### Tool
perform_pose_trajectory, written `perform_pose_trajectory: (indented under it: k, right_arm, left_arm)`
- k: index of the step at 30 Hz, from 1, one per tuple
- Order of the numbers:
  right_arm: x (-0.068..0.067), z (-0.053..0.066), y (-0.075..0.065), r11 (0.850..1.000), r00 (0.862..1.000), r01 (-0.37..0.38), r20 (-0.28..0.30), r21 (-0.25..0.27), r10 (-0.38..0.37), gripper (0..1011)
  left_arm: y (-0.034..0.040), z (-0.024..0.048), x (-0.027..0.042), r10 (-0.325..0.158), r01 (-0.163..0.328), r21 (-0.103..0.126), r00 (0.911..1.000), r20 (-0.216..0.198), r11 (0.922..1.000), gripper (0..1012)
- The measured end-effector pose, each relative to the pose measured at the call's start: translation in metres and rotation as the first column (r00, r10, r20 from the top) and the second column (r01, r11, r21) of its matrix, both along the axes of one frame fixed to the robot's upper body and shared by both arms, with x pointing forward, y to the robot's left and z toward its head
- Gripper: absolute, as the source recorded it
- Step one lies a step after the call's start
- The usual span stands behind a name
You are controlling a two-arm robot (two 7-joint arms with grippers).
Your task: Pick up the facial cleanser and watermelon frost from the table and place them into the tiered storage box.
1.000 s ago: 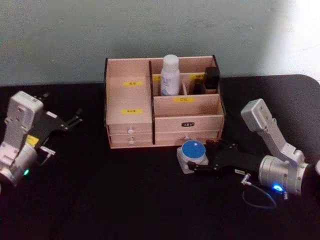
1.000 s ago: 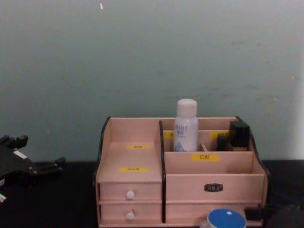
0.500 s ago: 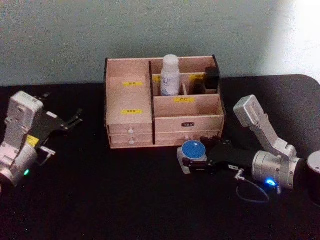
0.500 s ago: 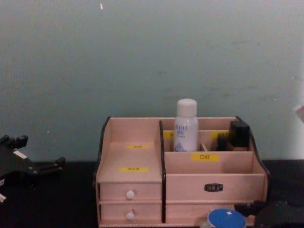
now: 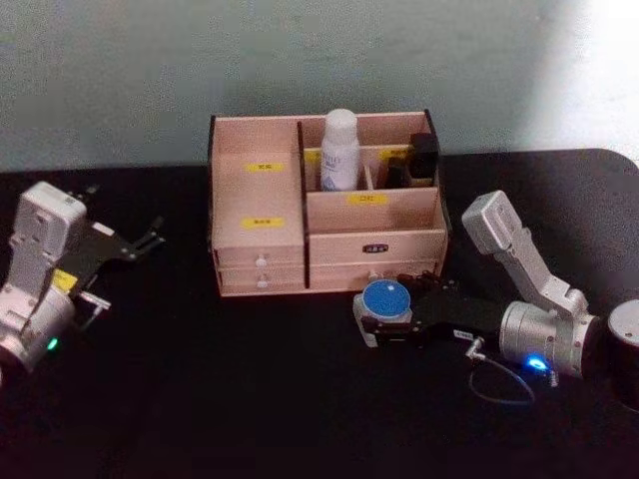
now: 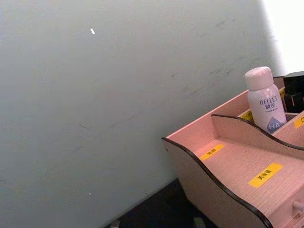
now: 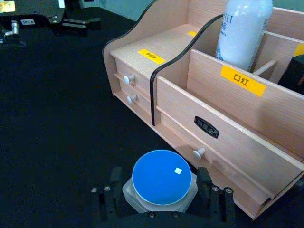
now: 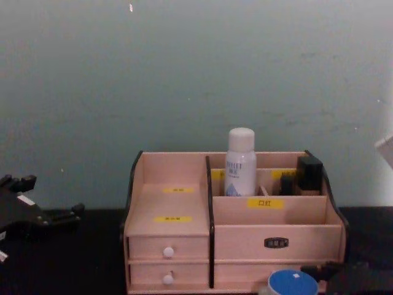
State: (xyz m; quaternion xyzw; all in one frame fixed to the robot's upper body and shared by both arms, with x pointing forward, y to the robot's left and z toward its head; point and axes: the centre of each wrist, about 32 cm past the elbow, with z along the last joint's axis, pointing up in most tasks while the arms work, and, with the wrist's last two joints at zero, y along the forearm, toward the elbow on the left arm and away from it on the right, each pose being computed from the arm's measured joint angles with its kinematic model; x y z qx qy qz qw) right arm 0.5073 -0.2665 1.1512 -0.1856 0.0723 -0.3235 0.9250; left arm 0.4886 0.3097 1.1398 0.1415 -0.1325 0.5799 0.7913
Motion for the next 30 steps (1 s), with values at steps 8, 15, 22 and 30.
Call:
perform_pose_trajectory:
  k: [8,15,22,30]
  right_arm:
    - [0.0001,0.0001,-0.0004,1.0,1.0,0.001,0.0,-0.001,-0.001,1000]
    - [0.0001,0.0002,-0.0005,1.0,1.0,0.001,0.001,0.0,-0.001,907]
    - [0.0,0.0004,-0.0006,1.0,1.0,0.002,0.001,0.0,-0.002,729]
    - [-0.0002,0.0003,-0.0005,1.0,1.0,0.002,0.0,0.001,-0.002,726]
  left_arm:
    - [0.0,0.0,0.0,0.0,0.0,0.0,1.0,0.0,1.0,1001]
    - [0.0,0.0,0.0,0.0,0.0,0.0,1.0,0.0,1.0,1001]
    - [0.0,0.0,0.0,0.0,0.0,0.0,1.0,0.0,1.0,1001]
    - [0.0,0.0,0.0,0.0,0.0,0.0,1.0,0.0,1.0,1001]
